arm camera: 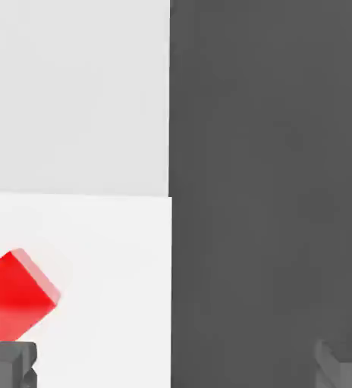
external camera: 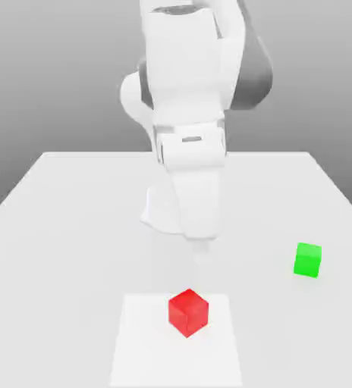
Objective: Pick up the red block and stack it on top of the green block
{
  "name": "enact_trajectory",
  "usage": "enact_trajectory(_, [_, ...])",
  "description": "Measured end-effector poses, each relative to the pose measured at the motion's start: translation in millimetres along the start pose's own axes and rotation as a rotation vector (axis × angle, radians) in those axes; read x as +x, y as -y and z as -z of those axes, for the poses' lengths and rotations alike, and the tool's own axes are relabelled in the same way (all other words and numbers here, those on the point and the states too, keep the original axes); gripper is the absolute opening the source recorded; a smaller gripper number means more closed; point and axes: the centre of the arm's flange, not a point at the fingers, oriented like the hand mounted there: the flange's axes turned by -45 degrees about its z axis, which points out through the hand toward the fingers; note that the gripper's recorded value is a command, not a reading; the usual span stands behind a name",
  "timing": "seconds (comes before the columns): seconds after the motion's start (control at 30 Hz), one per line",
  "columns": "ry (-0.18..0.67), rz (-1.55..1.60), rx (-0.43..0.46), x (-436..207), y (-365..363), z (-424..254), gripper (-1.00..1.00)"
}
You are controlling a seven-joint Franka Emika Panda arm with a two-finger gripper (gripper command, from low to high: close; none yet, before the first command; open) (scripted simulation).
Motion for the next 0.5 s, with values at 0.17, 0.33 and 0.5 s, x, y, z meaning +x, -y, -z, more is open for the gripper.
enact_trajectory(0.17, [0.009,0.224,0.079,2,25,-41,0.0])
enact_trajectory(0.33, [0.009,0.45,0.158,2,53,-77,0.0])
enact_trajectory(0.5, [0.009,0.546,0.187,0,65,-107,0.0])
